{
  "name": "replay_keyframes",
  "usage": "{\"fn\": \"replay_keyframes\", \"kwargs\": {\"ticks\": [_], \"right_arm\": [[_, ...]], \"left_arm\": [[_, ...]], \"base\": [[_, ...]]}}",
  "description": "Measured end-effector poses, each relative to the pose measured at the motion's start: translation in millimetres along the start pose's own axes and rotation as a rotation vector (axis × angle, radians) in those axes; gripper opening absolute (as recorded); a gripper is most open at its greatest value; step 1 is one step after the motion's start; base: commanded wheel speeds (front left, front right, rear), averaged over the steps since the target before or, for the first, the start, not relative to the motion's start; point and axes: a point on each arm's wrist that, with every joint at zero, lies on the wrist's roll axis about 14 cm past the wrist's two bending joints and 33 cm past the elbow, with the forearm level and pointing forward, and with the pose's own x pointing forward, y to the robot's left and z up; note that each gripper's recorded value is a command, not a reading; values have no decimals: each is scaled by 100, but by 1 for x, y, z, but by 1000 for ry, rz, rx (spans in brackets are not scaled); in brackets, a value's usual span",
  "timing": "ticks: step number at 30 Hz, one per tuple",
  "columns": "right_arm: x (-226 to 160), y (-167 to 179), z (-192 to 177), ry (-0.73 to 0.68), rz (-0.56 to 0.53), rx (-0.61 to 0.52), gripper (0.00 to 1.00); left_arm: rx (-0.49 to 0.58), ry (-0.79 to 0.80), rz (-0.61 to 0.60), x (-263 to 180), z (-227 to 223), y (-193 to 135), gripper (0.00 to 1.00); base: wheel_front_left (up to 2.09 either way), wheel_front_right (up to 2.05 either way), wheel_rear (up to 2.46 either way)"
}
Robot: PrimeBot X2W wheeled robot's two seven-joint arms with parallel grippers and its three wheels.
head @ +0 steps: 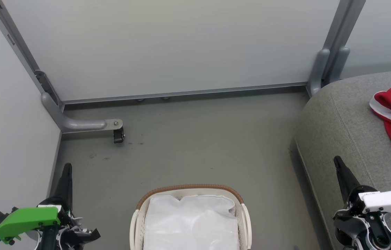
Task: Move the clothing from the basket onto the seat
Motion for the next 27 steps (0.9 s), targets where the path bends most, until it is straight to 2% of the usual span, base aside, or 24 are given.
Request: {"fn": "replay_keyframes", "kwargs": {"ticks": [4, 27], "right_arm": [[1, 1, -1, 4, 6, 25, 0], [1, 2, -1, 3, 6, 25, 0]], "left_arm": [[-26, -2, -16, 1, 1, -4, 0], [-26, -2, -17, 1, 1, -4, 0]], "base": [[0, 0, 0], [0, 0, 0]]}}
